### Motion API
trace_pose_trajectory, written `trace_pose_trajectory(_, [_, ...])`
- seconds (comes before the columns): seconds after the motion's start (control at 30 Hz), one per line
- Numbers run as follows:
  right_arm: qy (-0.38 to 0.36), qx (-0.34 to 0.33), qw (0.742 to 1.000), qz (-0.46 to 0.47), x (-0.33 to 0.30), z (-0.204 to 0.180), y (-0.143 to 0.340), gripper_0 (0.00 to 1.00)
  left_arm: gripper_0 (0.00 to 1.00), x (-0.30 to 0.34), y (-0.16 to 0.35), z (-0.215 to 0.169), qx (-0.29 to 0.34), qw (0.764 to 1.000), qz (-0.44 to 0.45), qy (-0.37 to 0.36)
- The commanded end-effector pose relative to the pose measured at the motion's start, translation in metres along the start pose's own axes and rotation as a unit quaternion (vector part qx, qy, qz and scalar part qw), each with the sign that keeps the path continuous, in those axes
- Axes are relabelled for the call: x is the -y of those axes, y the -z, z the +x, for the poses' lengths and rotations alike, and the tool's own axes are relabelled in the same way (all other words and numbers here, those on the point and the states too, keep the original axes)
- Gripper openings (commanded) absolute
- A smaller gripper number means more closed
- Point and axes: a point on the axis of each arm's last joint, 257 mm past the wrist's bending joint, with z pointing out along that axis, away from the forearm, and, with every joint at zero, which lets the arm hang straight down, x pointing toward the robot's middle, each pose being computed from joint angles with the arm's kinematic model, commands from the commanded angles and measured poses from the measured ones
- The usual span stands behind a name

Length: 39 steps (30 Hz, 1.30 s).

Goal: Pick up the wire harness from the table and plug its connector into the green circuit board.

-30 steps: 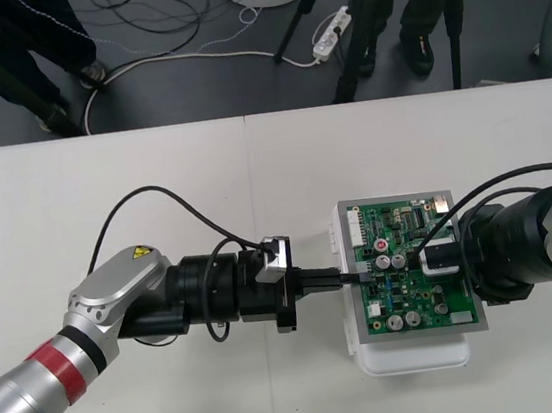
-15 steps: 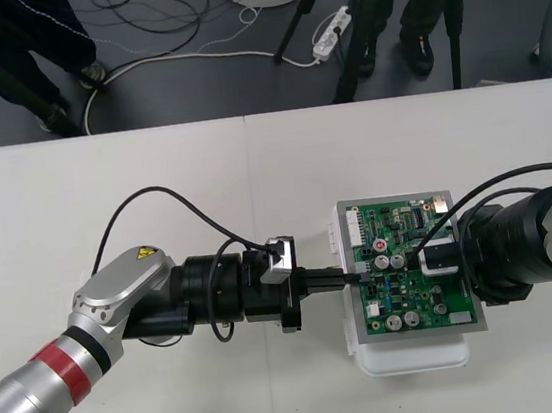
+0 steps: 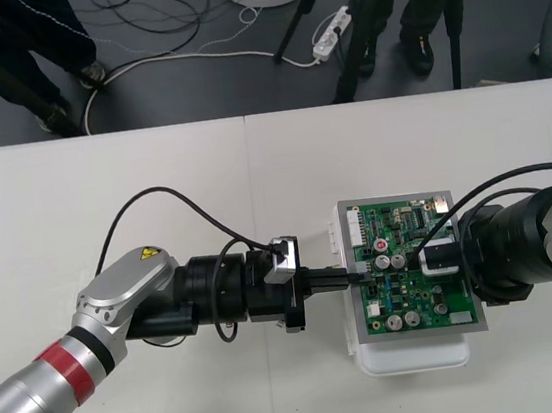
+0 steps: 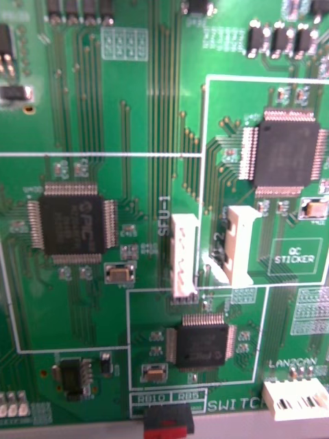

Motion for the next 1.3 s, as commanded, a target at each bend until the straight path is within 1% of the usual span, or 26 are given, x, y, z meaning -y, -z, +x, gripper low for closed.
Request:
trace_pose_trajectory(0.03, [-0.006, 0.044, 0.999, 0.013, 0.010, -0.036, 0.010, 1.00, 0.00, -0.001, -0.033, -0.022, 0.019, 0.998, 0.010, -0.051])
trace_pose_trajectory(0.4, [-0.006, 0.037, 0.999, 0.019, 0.015, -0.029, 0.012, 1.00, 0.01, -0.005, -0.020, -0.014, 0.004, 0.999, 0.007, -0.053])
trace_pose_trajectory(0.43, [-0.005, 0.035, 0.999, 0.020, 0.016, -0.027, 0.013, 1.00, 0.19, -0.005, -0.018, -0.013, 0.003, 0.999, 0.006, -0.053])
trace_pose_trajectory(0.47, [-0.004, 0.030, 0.999, 0.021, 0.017, -0.022, 0.014, 1.00, 0.53, -0.007, -0.015, -0.012, 0.002, 0.999, 0.003, -0.052])
trace_pose_trajectory(0.5, [-0.003, 0.028, 0.999, 0.022, 0.018, -0.021, 0.014, 1.00, 0.79, -0.008, -0.013, -0.011, 0.000, 0.999, 0.002, -0.052])
trace_pose_trajectory(0.53, [-0.002, 0.023, 0.999, 0.023, 0.019, -0.016, 0.015, 1.00, 1.00, -0.009, -0.009, -0.010, -0.002, 0.999, 0.000, -0.051])
trace_pose_trajectory(0.77, [0.005, 0.002, 1.000, 0.027, 0.027, 0.009, 0.025, 1.00, 1.00, -0.013, 0.012, -0.007, -0.013, 0.998, -0.007, -0.057])
trace_pose_trajectory(1.07, [0.006, -0.013, 1.000, 0.019, 0.032, 0.039, 0.041, 1.00, 1.00, -0.010, 0.020, -0.011, -0.004, 0.999, -0.014, -0.046])
trace_pose_trajectory(1.2, [-0.016, -0.002, 1.000, 0.007, 0.035, 0.052, 0.048, 1.00, 1.00, -0.010, 0.034, -0.001, -0.015, 0.999, -0.022, -0.036])
trace_pose_trajectory(1.3, [-0.006, 0.006, 1.000, 0.003, 0.039, 0.059, 0.053, 1.00, 1.00, -0.007, 0.049, 0.009, -0.028, 0.999, -0.029, -0.029])
